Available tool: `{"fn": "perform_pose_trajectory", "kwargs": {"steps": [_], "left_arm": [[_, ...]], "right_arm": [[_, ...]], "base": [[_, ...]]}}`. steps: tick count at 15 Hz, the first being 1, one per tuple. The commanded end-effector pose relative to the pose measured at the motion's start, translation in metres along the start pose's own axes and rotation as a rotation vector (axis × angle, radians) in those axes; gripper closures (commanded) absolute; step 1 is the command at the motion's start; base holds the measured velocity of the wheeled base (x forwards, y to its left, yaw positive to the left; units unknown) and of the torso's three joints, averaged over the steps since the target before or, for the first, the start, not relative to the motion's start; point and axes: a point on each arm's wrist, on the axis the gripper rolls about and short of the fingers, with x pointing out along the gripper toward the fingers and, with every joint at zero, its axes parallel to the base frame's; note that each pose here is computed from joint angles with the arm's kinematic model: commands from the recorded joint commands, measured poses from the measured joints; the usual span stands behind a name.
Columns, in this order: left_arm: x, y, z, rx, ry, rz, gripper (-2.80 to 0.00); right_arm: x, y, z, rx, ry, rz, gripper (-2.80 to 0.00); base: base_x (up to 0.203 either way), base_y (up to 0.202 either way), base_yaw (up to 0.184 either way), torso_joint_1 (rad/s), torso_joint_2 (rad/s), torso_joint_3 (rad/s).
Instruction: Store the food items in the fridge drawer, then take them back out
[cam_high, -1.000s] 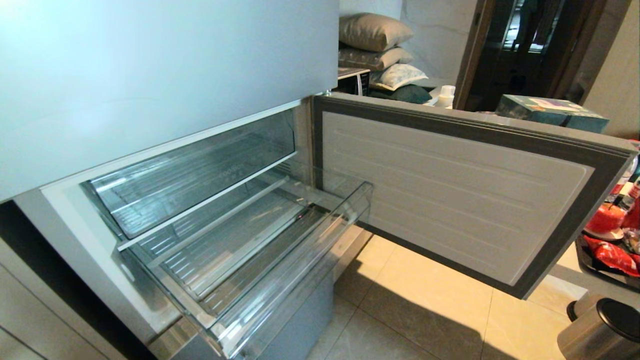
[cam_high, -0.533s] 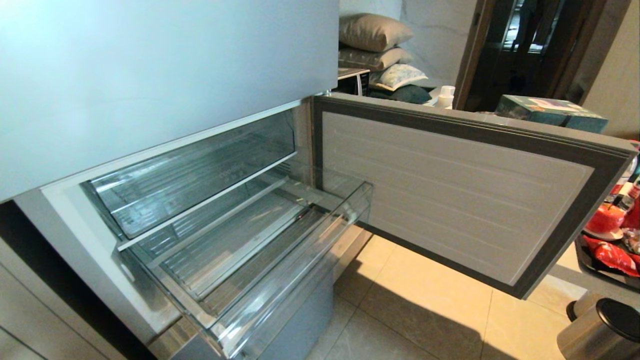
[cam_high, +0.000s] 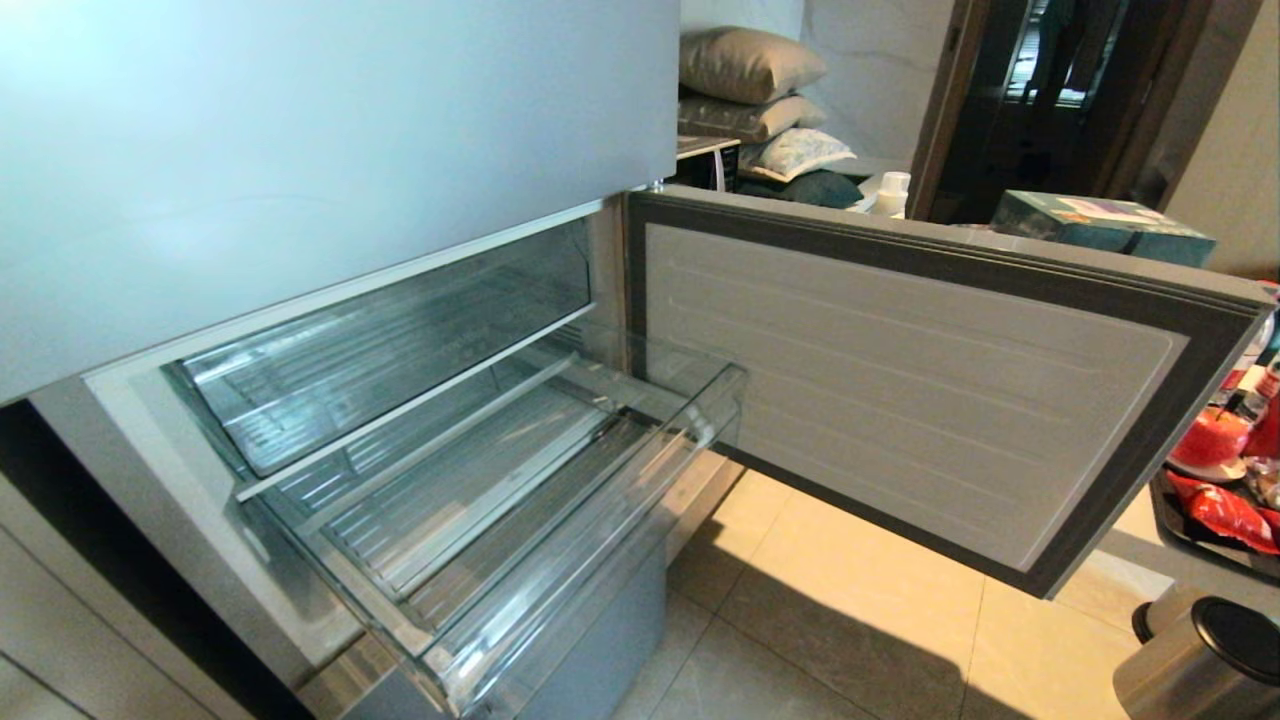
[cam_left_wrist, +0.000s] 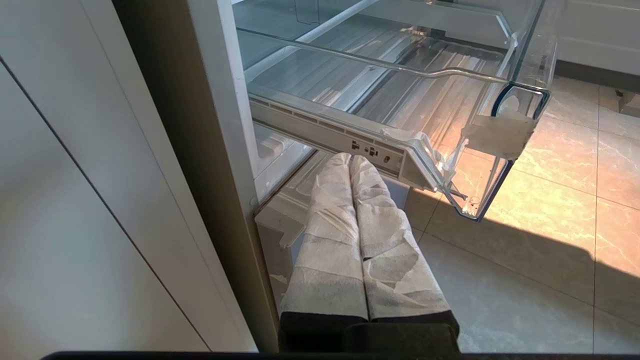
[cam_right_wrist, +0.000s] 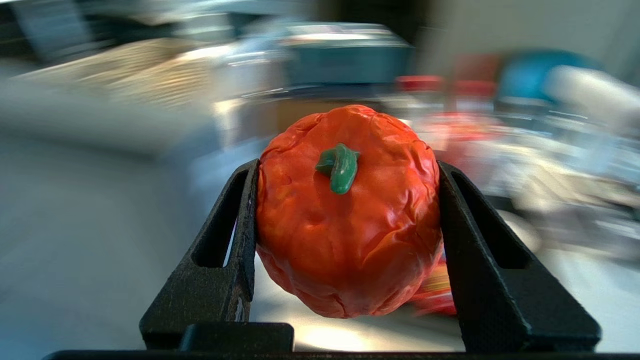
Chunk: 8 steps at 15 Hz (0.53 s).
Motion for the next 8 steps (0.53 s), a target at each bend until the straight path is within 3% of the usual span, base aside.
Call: {"fn": "perform_pose_trajectory", "kwargs": {"steps": [1, 3, 4, 7, 8], "left_arm": [[0.0, 0.0, 0.0, 0.0, 0.001, 0.0, 0.0], [0.0, 0.0, 0.0, 0.0, 0.001, 0.0, 0.0], [0.0, 0.0, 0.0, 0.0, 0.0, 0.0, 0.0], [0.0, 0.0, 0.0, 0.0, 0.003, 0.0, 0.0], [0.0, 0.0, 0.0, 0.0, 0.001, 0.0, 0.0]], "right_arm": [[-0.081, 0.039, -0.005, -0.005, -0.141, 0.195, 0.0], [-0.121, 0.041, -0.03, 0.0, -0.132, 0.274, 0.0], [-0.132, 0.04, -0.054, 0.0, -0.076, 0.304, 0.0], [-0.149, 0.037, -0.129, -0.027, 0.139, 0.332, 0.0], [-0.154, 0.036, -0.147, -0.032, 0.251, 0.34, 0.0]], "base": [[0.0, 0.0, 0.0, 0.0, 0.0, 0.0], [0.0, 0.0, 0.0, 0.0, 0.0, 0.0], [0.0, 0.0, 0.0, 0.0, 0.0, 0.0], [0.0, 0.0, 0.0, 0.0, 0.0, 0.0], [0.0, 0.0, 0.0, 0.0, 0.0, 0.0]]}}
